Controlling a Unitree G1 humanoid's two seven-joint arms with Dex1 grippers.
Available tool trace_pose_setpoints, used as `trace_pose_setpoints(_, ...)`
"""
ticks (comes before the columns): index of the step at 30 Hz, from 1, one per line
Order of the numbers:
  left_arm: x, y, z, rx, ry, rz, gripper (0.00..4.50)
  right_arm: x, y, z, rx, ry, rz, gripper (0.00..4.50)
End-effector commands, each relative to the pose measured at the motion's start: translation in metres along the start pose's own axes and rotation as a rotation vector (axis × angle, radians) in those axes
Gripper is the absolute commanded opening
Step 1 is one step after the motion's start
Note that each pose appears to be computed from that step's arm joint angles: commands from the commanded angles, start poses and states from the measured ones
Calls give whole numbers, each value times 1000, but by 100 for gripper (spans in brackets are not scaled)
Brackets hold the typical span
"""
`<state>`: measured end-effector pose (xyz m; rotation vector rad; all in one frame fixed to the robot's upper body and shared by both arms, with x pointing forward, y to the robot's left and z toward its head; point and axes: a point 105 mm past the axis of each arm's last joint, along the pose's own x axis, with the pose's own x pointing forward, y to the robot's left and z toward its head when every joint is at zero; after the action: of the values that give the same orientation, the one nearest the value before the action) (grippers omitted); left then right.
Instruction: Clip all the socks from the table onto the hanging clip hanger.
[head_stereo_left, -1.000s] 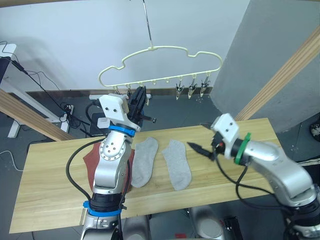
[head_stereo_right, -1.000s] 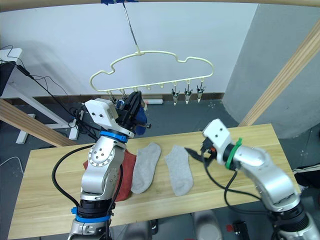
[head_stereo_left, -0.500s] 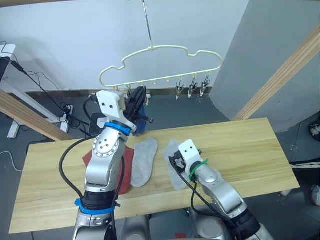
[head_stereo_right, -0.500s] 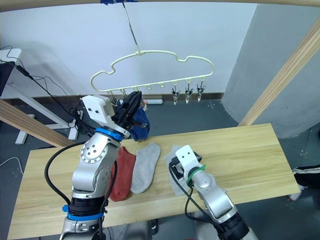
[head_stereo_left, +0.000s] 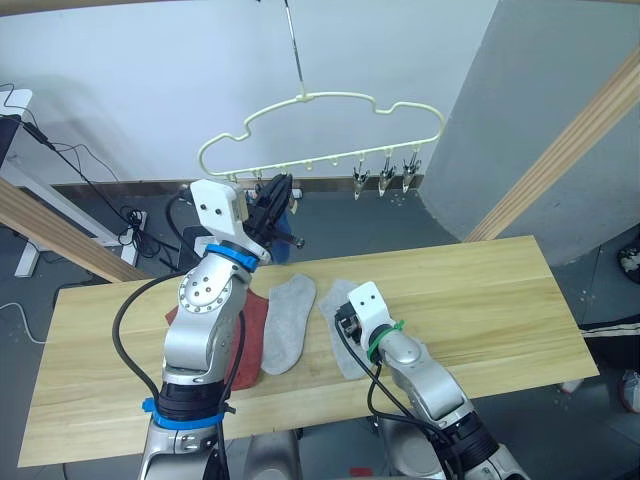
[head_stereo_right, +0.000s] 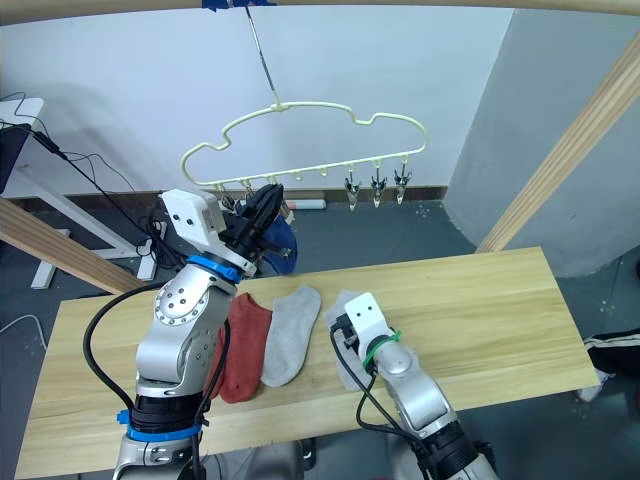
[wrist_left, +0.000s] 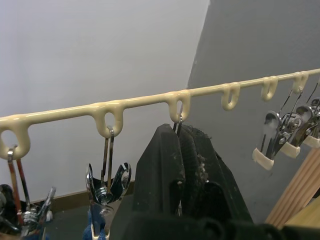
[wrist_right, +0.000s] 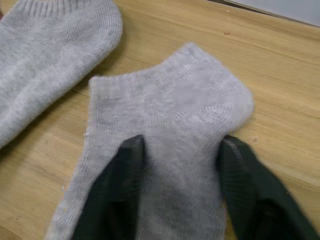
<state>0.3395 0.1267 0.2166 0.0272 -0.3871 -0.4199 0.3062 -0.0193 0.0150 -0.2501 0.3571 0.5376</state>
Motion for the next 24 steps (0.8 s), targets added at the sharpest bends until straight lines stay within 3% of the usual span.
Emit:
trace_pose_setpoints(1,0,-3,16,-8,-48,-28,0,-3,-2,-19,-28,55,-3,79)
trace_pose_setpoints(3,0,-4,17,-25,-48,-37,0,-5,-4,-17,-42,45,1,10)
trace_pose_setpoints(4,0,-4,18,-35,-48,-41,0,-6,-6,-17,-45,41,1,4)
trace_pose_setpoints(11,2,-2,31,-130,-66,-63,0,-20,-20,16,-133,-80,55,4)
trace_pose_setpoints(15,3,-3,35,-177,-54,-91,0,-33,-39,56,-189,-208,103,4)
trace_pose_setpoints(24,5,-10,39,-279,-26,-149,0,-60,-23,105,-372,-424,278,4)
